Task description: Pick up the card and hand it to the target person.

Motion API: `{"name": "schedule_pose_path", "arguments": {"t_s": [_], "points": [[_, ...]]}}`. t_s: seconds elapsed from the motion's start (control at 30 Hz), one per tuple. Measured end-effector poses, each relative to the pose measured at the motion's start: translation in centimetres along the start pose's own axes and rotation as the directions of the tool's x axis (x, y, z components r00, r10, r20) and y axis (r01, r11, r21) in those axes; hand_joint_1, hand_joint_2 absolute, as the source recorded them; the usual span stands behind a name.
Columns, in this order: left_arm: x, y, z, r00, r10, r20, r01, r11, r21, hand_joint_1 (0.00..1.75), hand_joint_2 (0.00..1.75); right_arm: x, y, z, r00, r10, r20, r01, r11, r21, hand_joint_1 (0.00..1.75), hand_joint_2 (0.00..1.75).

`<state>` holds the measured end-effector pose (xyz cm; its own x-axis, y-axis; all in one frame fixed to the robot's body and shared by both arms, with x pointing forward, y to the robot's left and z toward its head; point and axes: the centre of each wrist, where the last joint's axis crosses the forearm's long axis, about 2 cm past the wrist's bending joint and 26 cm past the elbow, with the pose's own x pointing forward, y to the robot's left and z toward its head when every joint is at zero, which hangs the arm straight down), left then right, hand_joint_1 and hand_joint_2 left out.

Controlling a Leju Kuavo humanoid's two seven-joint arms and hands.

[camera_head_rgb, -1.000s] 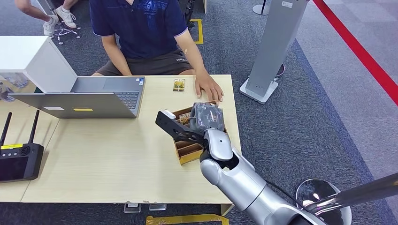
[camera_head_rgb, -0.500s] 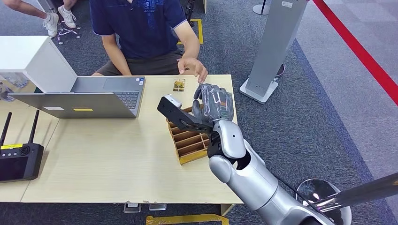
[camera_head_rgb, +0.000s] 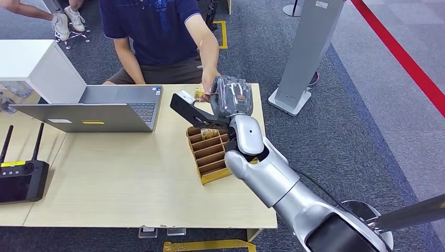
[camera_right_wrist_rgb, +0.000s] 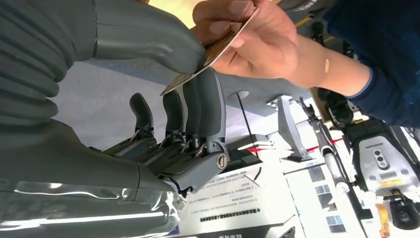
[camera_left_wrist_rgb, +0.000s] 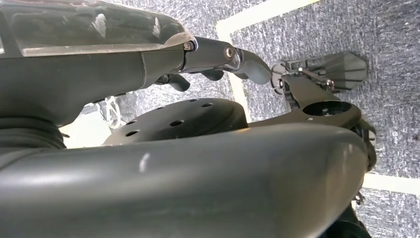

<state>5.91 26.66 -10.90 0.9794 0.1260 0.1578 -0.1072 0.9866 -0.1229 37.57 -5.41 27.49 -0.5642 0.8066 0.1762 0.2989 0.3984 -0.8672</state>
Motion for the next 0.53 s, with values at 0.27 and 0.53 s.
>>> {"name": "schedule_pose_path", "arguments": {"t_s": [0.27, 0.53], "points": [[0.0, 0.0, 0.0, 1.0, 0.007, -0.003, -0.007, 1.0, 0.0, 0.0, 0.0, -1.1, 1.9, -0.7, 0.996, 0.092, -0.018, -0.09, 0.992, 0.086, 0.31, 1.75], [0.1, 0.0, 0.0, 1.0, -0.005, 0.012, 0.005, 1.0, -0.008, 0.0, 0.0, -0.7, 3.4, -0.3, 0.995, 0.097, -0.013, -0.095, 0.987, 0.131, 0.0, 1.75]]}}
